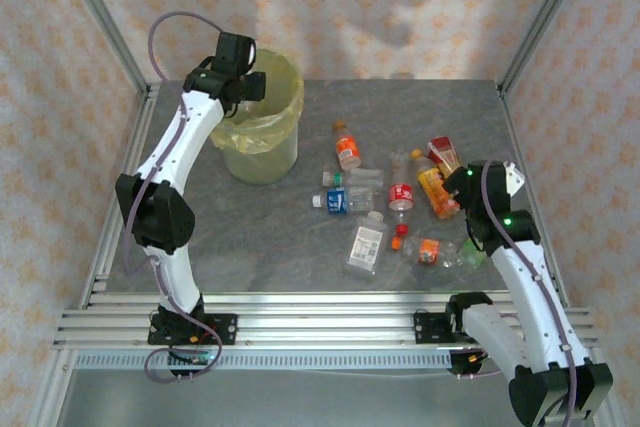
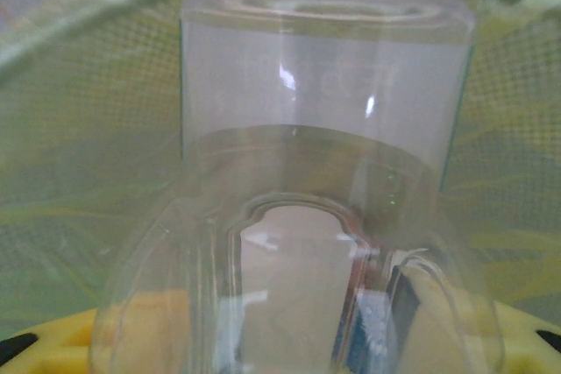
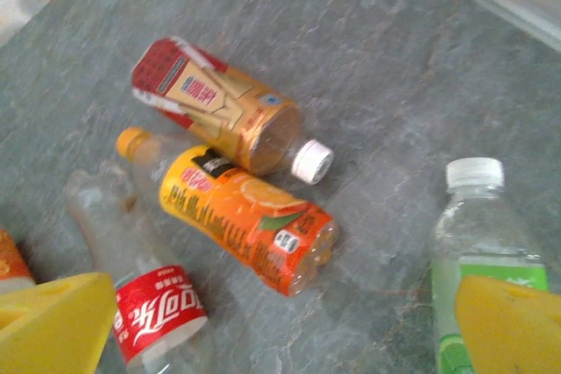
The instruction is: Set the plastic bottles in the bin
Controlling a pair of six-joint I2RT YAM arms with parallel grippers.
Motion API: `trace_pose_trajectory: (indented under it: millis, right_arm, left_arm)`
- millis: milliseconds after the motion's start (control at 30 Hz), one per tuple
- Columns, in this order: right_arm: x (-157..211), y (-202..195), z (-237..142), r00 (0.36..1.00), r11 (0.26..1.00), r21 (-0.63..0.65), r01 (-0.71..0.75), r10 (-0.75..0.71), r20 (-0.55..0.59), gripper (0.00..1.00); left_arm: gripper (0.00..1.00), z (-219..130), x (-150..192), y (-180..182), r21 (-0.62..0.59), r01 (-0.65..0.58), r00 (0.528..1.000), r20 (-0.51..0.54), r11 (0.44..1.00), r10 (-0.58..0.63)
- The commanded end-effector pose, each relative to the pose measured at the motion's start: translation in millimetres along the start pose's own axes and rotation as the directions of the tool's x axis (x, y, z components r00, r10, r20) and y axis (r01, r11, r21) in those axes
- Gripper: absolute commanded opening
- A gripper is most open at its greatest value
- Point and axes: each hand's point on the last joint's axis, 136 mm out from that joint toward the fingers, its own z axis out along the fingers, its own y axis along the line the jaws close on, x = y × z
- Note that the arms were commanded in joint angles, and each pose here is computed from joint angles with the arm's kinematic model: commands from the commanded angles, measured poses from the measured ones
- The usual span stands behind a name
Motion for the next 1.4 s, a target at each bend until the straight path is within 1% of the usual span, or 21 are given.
trace_pose_trajectory:
  millis: [0, 133, 167, 200, 333, 367, 500, 567, 600, 767, 933, 1133, 1267, 1367]
  right_arm:
    - [9, 12, -6, 0.993, 0.995, -0.043, 0.090, -0.093, -0.071, 0.99]
    - [18, 10, -12, 0.984, 0.991, -0.044, 0.127, -0.132, -0.116, 0.99]
    - [21, 9, -14, 0.982, 0.991, -0.042, 0.131, -0.135, -0.133, 0.99]
    - [24, 8, -15, 0.980, 0.991, -0.042, 0.130, -0.135, -0.149, 0.99]
    - [39, -1, -18, 0.968, 0.992, -0.019, 0.122, -0.123, -0.219, 0.99]
    - [42, -3, -19, 0.965, 0.993, -0.012, 0.116, -0.116, -0.237, 0.99]
    - [54, -7, -24, 0.958, 0.997, -0.011, 0.076, -0.076, -0.278, 0.99]
    - [59, -9, -27, 0.956, 0.999, -0.011, 0.050, -0.051, -0.290, 0.99]
    - [61, -10, -28, 0.955, 0.999, -0.008, 0.039, -0.040, -0.294, 0.99]
    - [76, -12, -30, 0.948, 1.000, 0.003, -0.015, 0.015, -0.317, 0.99]
    - [90, -13, -30, 0.944, 0.999, 0.023, -0.026, 0.032, -0.327, 0.99]
    - [110, -6, -27, 0.934, 0.999, 0.021, -0.049, 0.053, -0.354, 0.99]
    - [122, 0, -26, 0.927, 0.997, 0.010, -0.073, 0.071, -0.367, 0.99]
    - [128, 3, -26, 0.927, 0.996, 0.005, -0.085, 0.081, -0.366, 0.99]
  left_arm:
    - [0.58, -8, -3, 1, 0.013, -0.005, 1.000, -0.006, 1.000, 0.005]
    - [0.66, -7, -1, 2, 0.007, -0.007, 1.000, -0.014, 1.000, 0.007]
    - [0.68, 5, 7, 1, 0.002, -0.013, 0.999, -0.041, 1.000, 0.013]
    - [0.70, 7, 8, 1, 0.001, -0.013, 0.999, -0.045, 1.000, 0.013]
    - [0.84, 7, 8, 1, 0.000, -0.009, 0.999, -0.045, 1.000, 0.009]
    - [0.87, 6, 7, 1, 0.002, -0.007, 0.999, -0.042, 1.000, 0.007]
    - [0.92, 0, 2, 2, 0.004, 0.002, 1.000, -0.024, 1.000, -0.002]
    - [0.98, -1, 1, 2, 0.002, 0.005, 1.000, -0.019, 1.000, -0.005]
    - [0.99, -15, -8, 5, 0.004, 0.014, 1.000, 0.014, 1.000, -0.014]
    - [1.00, -43, -21, 8, 0.024, 0.059, 0.994, 0.094, 0.998, -0.061]
    - [1.00, -76, -27, 15, 0.045, 0.121, 0.976, 0.177, 0.992, -0.127]
    - [1.00, -126, -21, 20, 0.142, 0.208, 0.926, 0.290, 0.968, -0.242]
    - [1.00, -156, -3, 17, 0.257, 0.264, 0.880, 0.331, 0.930, -0.342]
    - [1.00, -170, 14, 11, 0.339, 0.296, 0.844, 0.344, 0.893, -0.411]
